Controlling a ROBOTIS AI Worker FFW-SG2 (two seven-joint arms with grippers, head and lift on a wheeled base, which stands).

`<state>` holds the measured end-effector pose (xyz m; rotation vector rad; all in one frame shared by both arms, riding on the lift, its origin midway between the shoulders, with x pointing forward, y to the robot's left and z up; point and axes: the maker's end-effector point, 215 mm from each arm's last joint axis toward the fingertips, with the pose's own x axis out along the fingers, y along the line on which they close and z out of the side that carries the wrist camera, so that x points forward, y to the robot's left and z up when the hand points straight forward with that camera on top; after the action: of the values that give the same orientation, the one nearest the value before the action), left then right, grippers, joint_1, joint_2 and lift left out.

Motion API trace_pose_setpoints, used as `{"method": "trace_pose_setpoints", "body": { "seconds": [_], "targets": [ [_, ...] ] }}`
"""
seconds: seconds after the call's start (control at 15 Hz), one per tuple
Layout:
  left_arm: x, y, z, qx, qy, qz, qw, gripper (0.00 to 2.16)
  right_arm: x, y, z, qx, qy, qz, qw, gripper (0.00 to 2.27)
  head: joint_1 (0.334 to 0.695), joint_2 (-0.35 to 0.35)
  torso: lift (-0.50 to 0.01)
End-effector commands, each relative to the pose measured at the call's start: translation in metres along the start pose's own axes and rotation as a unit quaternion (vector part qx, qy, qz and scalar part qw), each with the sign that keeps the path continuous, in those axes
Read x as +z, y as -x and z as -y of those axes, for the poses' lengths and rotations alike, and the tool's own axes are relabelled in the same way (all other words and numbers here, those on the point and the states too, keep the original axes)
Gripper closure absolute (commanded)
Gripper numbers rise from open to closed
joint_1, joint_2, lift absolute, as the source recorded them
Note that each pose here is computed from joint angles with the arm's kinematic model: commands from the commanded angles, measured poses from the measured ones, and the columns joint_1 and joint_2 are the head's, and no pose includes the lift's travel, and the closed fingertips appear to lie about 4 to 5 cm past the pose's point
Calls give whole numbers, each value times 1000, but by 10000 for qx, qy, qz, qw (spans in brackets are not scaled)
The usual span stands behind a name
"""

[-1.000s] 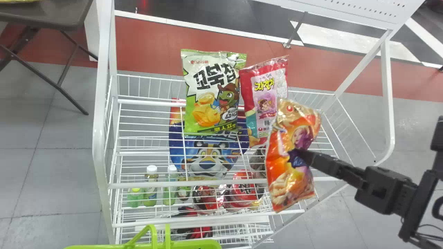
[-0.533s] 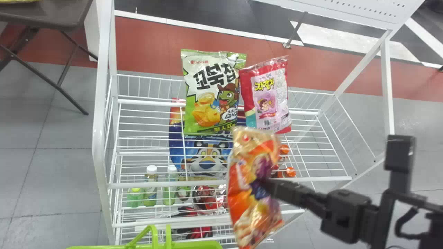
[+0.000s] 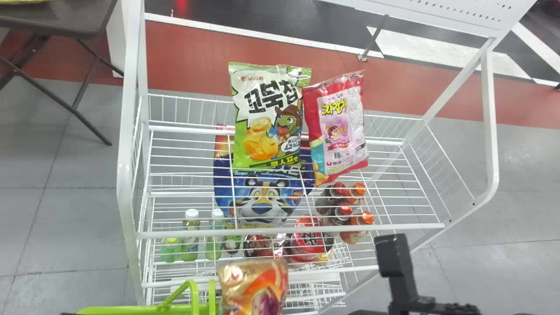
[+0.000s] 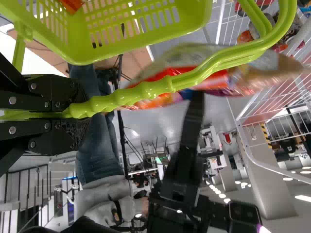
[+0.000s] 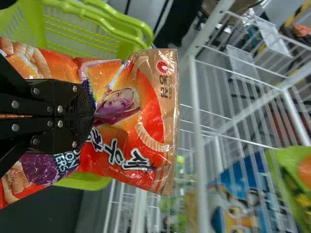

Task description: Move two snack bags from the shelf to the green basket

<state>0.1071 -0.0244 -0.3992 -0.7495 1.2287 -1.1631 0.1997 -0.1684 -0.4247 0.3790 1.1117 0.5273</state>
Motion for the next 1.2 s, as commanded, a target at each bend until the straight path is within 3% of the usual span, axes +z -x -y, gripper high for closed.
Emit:
{"method": "trace_pose_setpoints", "body": {
  "seconds": [0.0,0.53,0.73,0.8,0.87,0.93,1.13],
  "targets": [
    [1,-1,1,-6,-5,6,10000,2084,-27,-16,-5,117,-104,-374,9992,2246,695,-350,-17],
    [1,0,0,3,-12,8,10000,2084,-91,-65,-5,265,-349,-1312,9904,2246,695,-350,-17],
    [1,0,0,11,-12,8,10000,2084,-89,-71,7,222,-457,-1340,9897,2155,695,-350,-17],
    [1,0,0,11,-12,8,10000,2084,-82,-68,11,175,-451,-1261,9908,1862,695,-350,-17],
    [2,0,-1,17,-10,12,10000,2084,-71,-64,15,150,-437,-1133,9925,1062,695,-350,-17],
    [2,0,-1,17,-10,12,10000,2084,-59,-61,18,122,-422,-1007,9940,60,695,-350,-17],
    [2,1,-1,23,-8,17,10000,2084,-33,-46,32,-21,-403,-694,9968,43,695,-350,-17]
  ]
}}
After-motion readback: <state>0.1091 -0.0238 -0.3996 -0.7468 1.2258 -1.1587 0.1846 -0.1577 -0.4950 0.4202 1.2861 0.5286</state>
